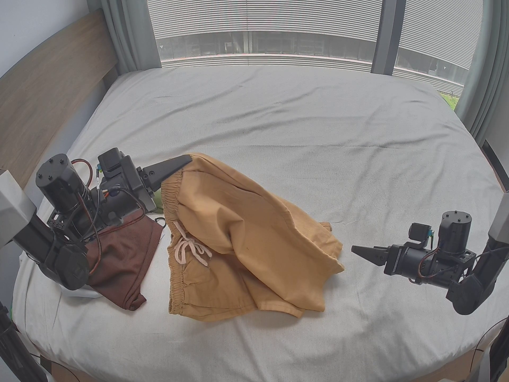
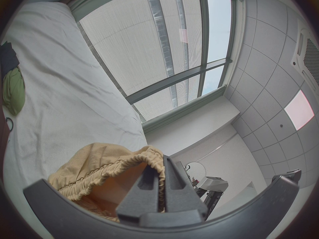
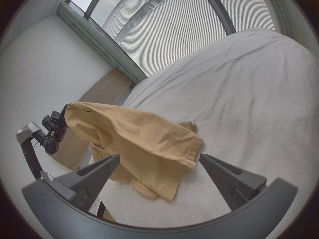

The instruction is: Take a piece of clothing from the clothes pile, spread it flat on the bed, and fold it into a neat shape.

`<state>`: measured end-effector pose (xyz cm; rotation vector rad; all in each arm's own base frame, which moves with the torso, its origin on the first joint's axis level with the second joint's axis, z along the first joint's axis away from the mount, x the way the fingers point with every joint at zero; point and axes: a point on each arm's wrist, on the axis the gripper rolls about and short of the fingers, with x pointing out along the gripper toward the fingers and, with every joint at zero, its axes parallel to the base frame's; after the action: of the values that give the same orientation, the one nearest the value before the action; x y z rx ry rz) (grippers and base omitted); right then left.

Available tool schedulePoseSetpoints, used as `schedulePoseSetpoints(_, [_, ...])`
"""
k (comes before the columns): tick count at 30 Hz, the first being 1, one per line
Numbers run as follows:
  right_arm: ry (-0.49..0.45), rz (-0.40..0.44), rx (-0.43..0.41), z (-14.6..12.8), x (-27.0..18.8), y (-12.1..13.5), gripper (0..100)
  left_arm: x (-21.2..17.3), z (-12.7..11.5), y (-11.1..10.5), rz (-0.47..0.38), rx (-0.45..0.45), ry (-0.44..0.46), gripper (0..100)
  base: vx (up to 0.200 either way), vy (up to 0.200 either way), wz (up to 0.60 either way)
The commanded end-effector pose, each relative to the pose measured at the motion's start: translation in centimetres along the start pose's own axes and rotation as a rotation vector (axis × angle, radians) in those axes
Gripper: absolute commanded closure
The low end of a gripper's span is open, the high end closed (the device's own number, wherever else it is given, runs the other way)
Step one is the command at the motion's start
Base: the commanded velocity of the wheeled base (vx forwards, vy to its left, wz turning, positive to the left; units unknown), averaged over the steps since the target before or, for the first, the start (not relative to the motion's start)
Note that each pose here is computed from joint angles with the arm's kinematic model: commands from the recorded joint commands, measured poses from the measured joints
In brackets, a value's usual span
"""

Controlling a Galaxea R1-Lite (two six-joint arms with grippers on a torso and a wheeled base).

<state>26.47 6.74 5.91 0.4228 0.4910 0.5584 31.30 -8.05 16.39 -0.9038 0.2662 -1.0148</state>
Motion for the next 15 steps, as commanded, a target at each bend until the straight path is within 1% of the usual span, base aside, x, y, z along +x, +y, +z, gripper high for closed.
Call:
schedulePoseSetpoints(1, [0.068,-0.021,0.03,-2.2,1.7,-1.6,0,-0.1,0.2,0.2,0.004,0.001,-0.006,100,0.0,0.0,0.0])
schedulePoseSetpoints(6, [0.089,-0.022,0.037,-3.8,2.9,-2.7,0,-0.1,0.2,0.2,0.004,0.003,-0.006,100,0.0,0.0,0.0])
schedulePoseSetpoints(15, [0.106,0.001,0.065,-5.7,4.4,-3.0,0,-0.2,0.3,0.1,0.004,0.005,-0.009,100,0.0,0.0,0.0])
